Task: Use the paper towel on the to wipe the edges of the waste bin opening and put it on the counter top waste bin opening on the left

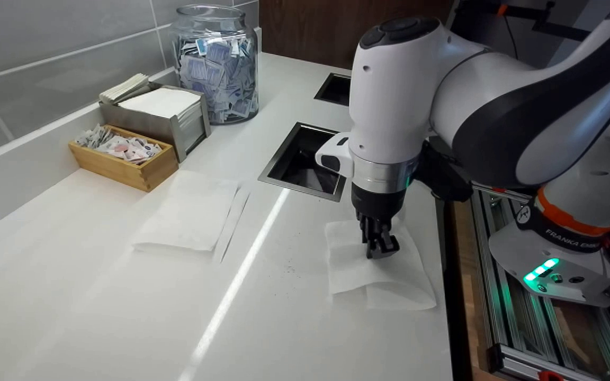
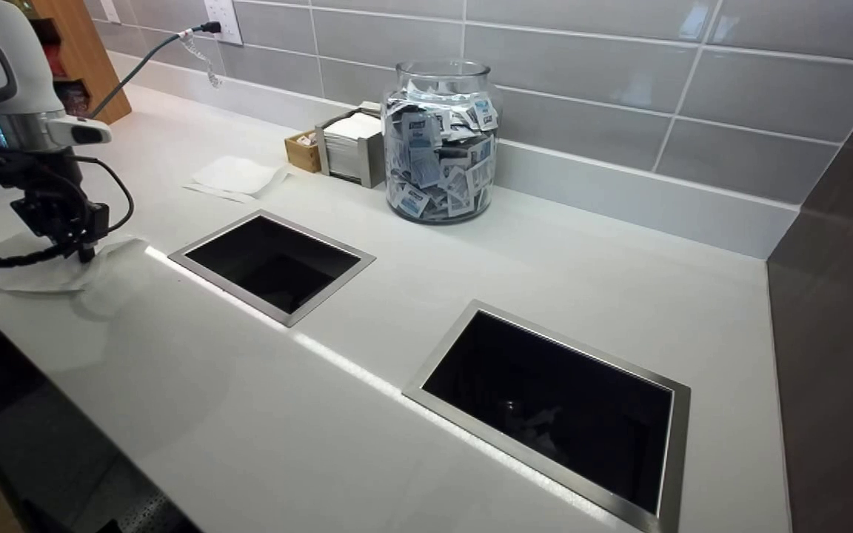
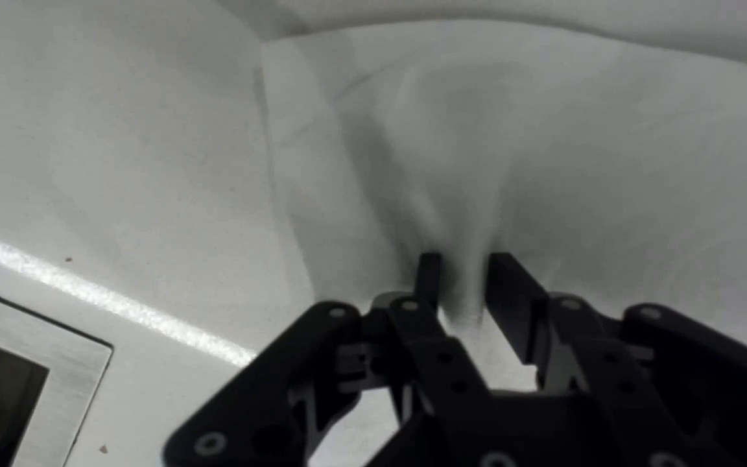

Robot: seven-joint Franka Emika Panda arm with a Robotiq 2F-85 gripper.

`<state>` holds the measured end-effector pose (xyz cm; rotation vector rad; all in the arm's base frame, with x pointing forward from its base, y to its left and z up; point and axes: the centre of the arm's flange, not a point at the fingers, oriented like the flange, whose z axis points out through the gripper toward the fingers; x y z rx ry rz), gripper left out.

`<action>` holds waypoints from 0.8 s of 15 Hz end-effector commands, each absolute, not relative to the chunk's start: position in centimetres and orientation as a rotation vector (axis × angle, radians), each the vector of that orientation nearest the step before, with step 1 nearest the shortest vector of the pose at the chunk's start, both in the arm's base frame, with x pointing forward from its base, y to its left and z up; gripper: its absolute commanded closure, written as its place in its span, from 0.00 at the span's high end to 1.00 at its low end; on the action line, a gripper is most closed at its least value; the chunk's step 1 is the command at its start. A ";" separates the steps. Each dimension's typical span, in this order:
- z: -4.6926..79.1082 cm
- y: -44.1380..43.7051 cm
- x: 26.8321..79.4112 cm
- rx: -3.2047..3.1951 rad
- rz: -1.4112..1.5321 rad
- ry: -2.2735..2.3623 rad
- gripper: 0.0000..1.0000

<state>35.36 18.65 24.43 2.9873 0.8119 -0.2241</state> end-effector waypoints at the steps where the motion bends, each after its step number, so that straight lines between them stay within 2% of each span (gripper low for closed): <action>1: 22.7 18.8 35.8 2.973 -0.194 0.875 0.00; 12: 23.2 21.6 41.0 2.946 0.046 1.036 0.00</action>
